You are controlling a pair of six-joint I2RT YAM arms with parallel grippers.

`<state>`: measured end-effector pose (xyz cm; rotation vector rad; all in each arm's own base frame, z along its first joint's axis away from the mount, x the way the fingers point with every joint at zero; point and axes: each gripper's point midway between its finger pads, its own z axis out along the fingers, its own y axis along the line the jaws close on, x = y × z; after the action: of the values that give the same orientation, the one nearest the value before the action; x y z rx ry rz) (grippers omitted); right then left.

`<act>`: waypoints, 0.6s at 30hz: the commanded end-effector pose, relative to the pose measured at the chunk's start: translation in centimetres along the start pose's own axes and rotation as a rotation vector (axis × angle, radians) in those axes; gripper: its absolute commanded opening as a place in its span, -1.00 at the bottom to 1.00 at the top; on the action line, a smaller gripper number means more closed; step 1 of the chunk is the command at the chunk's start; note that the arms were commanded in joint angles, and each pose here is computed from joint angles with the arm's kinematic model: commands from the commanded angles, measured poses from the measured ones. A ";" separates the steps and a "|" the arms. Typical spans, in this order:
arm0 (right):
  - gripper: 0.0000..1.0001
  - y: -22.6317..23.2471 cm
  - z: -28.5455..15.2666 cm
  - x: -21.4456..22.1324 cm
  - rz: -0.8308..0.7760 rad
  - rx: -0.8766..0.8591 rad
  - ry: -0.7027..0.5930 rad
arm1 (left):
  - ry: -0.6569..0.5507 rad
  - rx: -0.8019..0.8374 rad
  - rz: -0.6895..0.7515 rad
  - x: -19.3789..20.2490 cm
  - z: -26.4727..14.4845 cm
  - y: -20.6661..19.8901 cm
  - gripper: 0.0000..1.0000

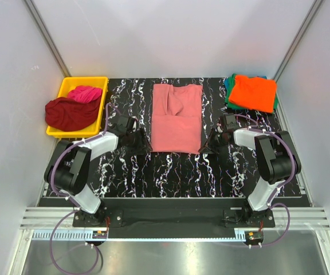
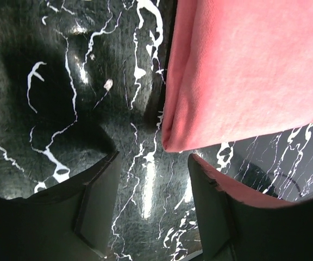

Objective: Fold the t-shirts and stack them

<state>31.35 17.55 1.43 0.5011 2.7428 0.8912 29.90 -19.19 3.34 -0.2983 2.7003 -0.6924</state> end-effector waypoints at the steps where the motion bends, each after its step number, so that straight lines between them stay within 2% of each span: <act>1: -0.97 0.7 -0.1 -0.2 -0.028 -0.016 -0.013 | -0.004 0.053 0.007 -0.1 0.9 -0.9 0.12; 11: -1.00 1.3 0.1 -0.7 -0.038 -0.033 -0.005 | 0.010 0.066 -0.014 0.4 2.7 -0.7 -0.04; 15: -1.00 1.0 0.2 -0.5 -0.040 -0.025 0.000 | 0.011 0.066 -0.017 0.5 2.8 -0.6 -0.34; 16: -1.00 0.9 0.2 -0.5 -0.037 -0.024 -0.002 | 0.010 0.068 -0.018 0.5 2.8 -0.7 -0.49; 18: -1.00 0.8 0.2 -0.2 -0.038 -0.025 0.001 | 0.006 0.077 -0.015 0.6 2.7 -1.0 -0.61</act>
<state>31.46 17.69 1.46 0.4946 2.7457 0.9005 30.95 -21.12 2.07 -0.3152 2.6677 -0.7987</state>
